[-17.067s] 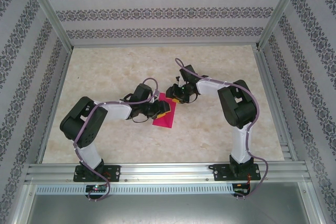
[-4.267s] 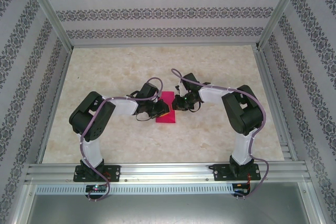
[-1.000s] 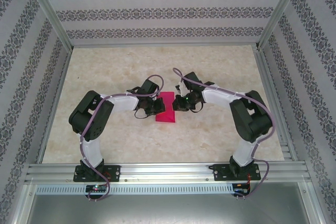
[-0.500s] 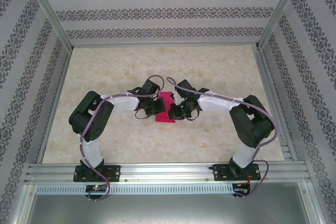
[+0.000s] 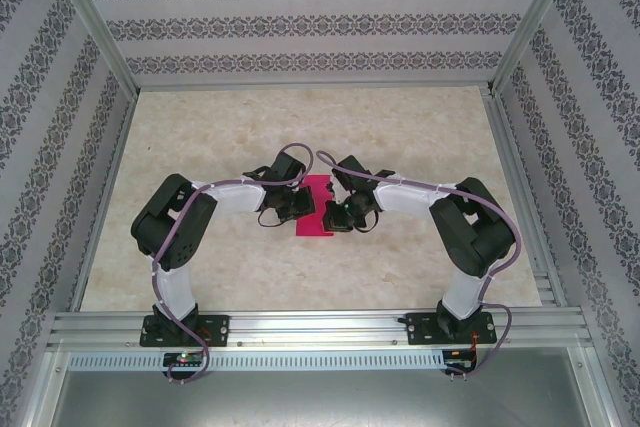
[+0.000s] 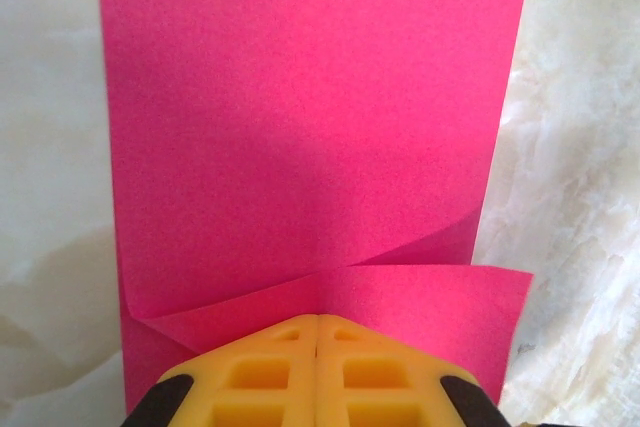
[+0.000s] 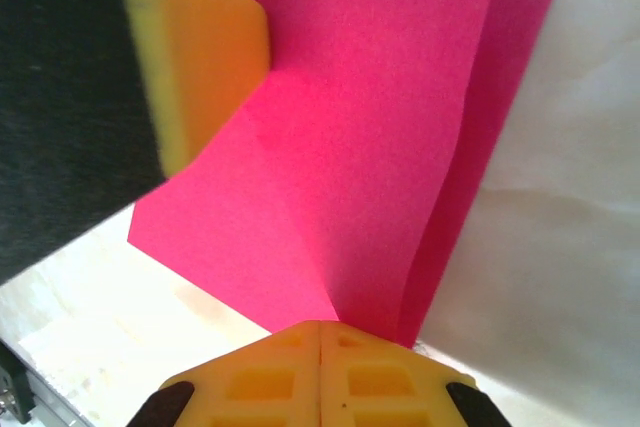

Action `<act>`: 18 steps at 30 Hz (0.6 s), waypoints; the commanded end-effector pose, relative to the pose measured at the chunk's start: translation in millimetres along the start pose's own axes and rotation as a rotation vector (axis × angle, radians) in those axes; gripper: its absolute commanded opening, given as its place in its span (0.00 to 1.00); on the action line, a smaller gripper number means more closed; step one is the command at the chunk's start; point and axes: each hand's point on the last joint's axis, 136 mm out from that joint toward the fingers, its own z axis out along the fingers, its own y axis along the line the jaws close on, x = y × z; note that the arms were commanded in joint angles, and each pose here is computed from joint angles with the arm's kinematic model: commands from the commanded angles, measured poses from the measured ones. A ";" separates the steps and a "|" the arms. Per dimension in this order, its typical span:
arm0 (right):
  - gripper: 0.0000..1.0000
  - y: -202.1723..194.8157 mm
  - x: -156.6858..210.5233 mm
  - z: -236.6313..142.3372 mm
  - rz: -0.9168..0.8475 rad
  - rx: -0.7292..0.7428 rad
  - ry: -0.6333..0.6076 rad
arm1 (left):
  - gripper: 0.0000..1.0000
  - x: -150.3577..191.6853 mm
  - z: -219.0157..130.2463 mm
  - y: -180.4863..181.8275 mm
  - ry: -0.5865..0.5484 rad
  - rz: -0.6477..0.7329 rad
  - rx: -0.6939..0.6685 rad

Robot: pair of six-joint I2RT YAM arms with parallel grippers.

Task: Fold a paper plane with a square sheet of paper (pick it up from the middle)
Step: Fold the triangle a second time at the center of the table.

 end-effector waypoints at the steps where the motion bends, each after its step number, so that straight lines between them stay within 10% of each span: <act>1: 0.07 -12.1 9.0 6.8 0.008 0.054 0.026 | 0.06 30.5 9.8 61.7 0.069 -0.069 -0.234; 18: 0.07 -22.2 24.6 14.3 0.020 0.058 0.062 | 0.06 31.0 9.2 64.2 0.068 -0.073 -0.247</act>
